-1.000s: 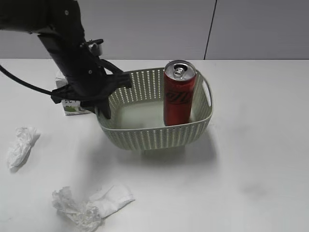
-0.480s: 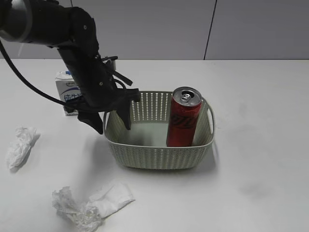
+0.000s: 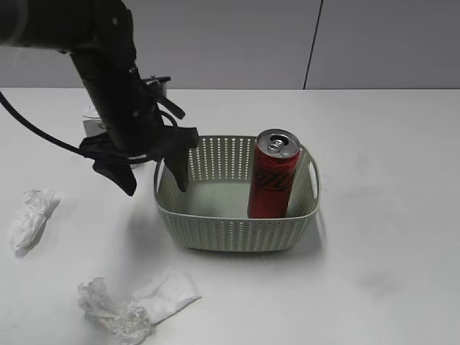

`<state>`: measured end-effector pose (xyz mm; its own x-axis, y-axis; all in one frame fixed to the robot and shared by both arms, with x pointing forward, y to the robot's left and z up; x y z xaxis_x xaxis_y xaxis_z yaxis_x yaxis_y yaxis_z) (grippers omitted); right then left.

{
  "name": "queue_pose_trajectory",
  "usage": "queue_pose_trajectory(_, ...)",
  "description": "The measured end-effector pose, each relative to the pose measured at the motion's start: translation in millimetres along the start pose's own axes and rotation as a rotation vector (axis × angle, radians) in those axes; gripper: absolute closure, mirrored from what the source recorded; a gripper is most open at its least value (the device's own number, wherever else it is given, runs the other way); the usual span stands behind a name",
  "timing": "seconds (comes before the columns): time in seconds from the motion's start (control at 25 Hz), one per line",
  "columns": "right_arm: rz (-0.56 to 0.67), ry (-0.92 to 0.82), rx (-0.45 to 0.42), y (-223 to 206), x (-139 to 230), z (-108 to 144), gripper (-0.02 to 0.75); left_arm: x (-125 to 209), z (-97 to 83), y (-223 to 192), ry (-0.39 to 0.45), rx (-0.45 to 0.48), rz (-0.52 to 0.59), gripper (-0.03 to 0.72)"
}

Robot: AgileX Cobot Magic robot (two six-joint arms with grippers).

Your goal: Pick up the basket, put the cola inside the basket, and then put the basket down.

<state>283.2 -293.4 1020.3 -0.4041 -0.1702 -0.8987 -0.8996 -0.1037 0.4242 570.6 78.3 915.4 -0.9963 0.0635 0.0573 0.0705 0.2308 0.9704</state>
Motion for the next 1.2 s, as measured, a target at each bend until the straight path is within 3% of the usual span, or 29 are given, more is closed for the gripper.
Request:
queue_pose_trajectory(0.28,0.0,0.001,0.0,0,0,0,0.154,-8,19.0,69,0.004,0.015,-0.17,0.036)
queue_pose_trajectory(0.44,0.0,0.0,0.0,0,0,0,0.154,-7,57.3,108,0.001,-0.065,-0.232,0.041)
queue_pose_trajectory(0.64,0.0,0.0,0.0,0,0,0,0.154,-4,117.9,146,0.015,-0.288,-0.292,0.054)
queue_pose_trajectory(0.76,0.0,0.0,0.0,0,0,0,0.154,3,136.1,162,0.062,-0.295,-0.325,0.104)
queue_pose_trajectory(1.0,0.0,0.0,0.0,0,0,0,0.154,43,151.3,172,0.091,-0.312,-0.334,0.226)
queue_pose_trajectory(1.2,0.0,0.0,0.0,0,0,0,0.155,99,158.3,163,0.095,-0.309,-0.309,0.247)
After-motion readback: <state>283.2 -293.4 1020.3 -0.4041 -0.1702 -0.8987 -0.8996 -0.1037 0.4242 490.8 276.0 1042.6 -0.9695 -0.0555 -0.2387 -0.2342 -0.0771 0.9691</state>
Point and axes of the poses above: a point on each arm's last joint axis where the gripper is mounted, y pointing back along that axis away from the gripper, z along the wrist's bending axis when the last joint is at zero, x = y × z, the point moved 4 cm from there along -y, pointing out along that axis toward the gripper, and after that the axes turned 5 degrees about y, right-handed, at the moved point
